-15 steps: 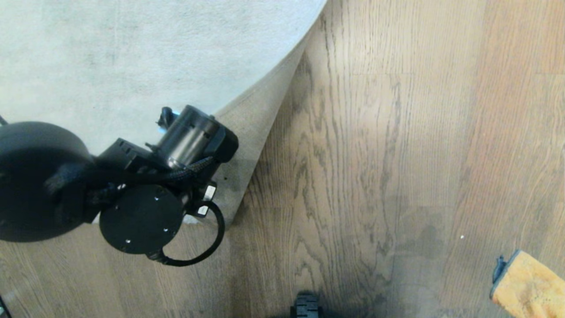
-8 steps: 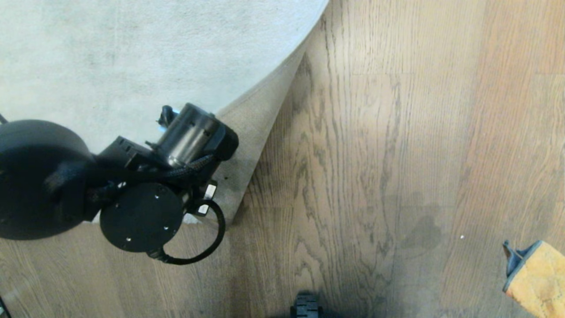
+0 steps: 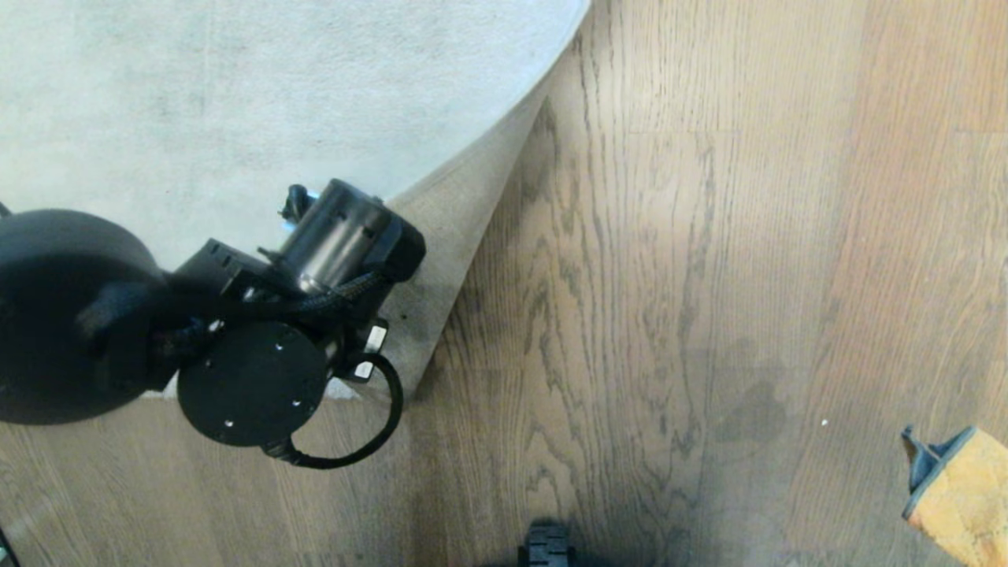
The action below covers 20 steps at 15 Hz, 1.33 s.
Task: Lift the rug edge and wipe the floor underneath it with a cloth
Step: Lay down the carpet
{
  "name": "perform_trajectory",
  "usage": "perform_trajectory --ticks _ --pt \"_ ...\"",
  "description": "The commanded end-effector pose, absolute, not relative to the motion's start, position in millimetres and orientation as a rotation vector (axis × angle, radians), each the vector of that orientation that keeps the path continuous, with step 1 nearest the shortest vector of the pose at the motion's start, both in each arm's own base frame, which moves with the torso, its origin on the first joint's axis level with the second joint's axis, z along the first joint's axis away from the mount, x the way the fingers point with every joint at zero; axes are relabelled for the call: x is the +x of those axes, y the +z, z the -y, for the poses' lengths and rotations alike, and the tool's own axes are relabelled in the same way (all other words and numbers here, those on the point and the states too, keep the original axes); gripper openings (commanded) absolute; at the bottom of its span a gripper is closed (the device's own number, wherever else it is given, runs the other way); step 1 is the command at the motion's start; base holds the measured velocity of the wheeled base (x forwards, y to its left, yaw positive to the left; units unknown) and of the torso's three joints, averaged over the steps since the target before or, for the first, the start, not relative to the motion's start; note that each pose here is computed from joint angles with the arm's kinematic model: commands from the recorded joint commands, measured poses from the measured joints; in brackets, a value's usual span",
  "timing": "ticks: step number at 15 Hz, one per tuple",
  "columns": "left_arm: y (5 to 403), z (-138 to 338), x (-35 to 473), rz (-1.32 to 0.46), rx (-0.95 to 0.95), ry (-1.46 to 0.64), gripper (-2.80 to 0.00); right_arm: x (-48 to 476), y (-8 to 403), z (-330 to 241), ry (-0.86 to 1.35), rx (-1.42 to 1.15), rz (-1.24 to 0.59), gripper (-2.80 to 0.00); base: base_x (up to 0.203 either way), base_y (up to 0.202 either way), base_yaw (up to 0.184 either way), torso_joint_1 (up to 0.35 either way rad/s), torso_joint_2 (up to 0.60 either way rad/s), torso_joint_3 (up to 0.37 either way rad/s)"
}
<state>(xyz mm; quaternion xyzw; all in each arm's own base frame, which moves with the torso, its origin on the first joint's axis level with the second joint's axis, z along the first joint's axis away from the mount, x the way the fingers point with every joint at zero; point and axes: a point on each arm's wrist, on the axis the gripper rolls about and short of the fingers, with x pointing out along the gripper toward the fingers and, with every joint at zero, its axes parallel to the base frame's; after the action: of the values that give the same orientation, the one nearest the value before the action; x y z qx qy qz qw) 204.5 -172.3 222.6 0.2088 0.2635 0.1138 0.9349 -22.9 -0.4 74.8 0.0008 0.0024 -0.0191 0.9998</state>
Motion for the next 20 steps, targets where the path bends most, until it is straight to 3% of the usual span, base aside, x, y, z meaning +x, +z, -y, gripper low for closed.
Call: perform_trajectory --ticks 1,20 --pt "230 174 199 -0.516 0.412 0.217 -2.80 -23 75 0 -0.040 0.001 -0.006 -2.80 0.000 0.000 0.000 0.000 0.00 0.000" --pt "261 184 156 -0.407 0.281 0.065 -2.80 -23 75 0 -0.038 0.001 -0.006 -2.80 0.000 0.000 0.000 0.000 0.00 0.000"
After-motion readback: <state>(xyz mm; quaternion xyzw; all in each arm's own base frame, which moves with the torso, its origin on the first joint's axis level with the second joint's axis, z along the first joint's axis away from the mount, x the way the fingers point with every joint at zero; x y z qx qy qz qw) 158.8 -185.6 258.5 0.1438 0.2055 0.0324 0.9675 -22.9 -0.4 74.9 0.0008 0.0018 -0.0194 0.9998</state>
